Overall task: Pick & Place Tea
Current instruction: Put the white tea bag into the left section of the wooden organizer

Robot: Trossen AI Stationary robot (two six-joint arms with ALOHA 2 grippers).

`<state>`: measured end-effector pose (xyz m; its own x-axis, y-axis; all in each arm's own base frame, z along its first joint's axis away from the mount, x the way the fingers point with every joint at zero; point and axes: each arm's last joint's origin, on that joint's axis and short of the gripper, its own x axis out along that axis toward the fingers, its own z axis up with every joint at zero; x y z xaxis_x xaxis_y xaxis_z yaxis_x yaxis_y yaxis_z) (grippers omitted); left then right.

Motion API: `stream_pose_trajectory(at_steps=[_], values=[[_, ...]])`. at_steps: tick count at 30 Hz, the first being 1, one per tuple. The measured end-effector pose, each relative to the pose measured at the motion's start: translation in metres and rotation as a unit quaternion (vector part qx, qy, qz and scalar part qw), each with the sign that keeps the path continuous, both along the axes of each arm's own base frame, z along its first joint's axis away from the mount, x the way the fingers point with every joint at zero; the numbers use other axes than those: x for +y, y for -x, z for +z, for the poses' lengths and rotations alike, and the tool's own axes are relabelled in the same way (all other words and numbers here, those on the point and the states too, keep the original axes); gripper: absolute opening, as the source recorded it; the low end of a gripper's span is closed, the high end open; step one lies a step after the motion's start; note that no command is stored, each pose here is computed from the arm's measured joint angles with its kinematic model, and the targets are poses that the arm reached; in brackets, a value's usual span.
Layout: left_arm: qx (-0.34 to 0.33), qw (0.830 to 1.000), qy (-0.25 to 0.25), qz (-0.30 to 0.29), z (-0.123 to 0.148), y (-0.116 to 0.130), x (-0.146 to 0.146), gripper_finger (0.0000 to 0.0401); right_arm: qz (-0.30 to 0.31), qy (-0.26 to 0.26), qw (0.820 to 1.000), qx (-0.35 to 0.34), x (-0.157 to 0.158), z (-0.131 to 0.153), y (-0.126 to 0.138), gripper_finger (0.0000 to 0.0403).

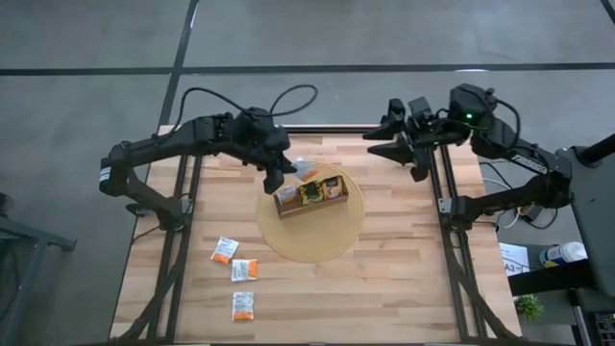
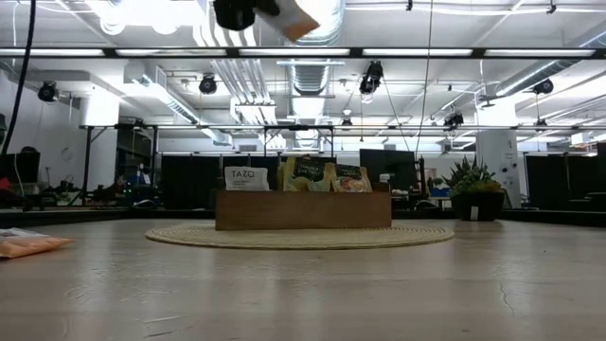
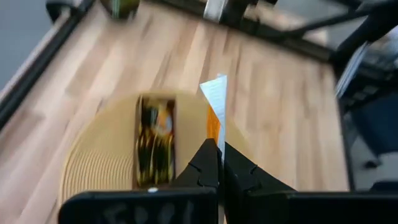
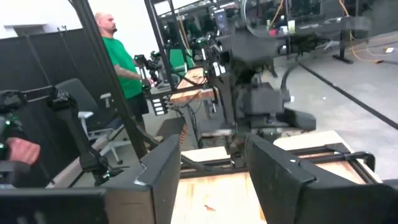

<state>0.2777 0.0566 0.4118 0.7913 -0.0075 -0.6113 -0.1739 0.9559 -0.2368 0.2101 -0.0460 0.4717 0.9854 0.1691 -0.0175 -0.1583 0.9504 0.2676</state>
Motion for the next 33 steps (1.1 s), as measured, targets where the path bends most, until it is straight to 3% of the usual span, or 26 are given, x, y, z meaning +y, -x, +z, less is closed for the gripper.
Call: stream_pose_trajectory(at_steps=[11,25,33], values=[[0.195,0.981,-0.006,0.000,-0.054,-0.019,0.007,0.0000,-0.062,-0.002,0.998,0.024,0.001,0.000,0.017,0.0154],[0.310,0.951,0.000,-0.015,-0.108,-0.052,0.015,0.0000,-0.069,0.004,0.996,0.059,0.000,-0.009,0.012,0.0137],[0.351,0.936,-0.023,-0.015,-0.133,-0.065,0.020,0.0000,-0.079,0.007,0.994,0.069,-0.001,-0.012,0.011,0.0136]])
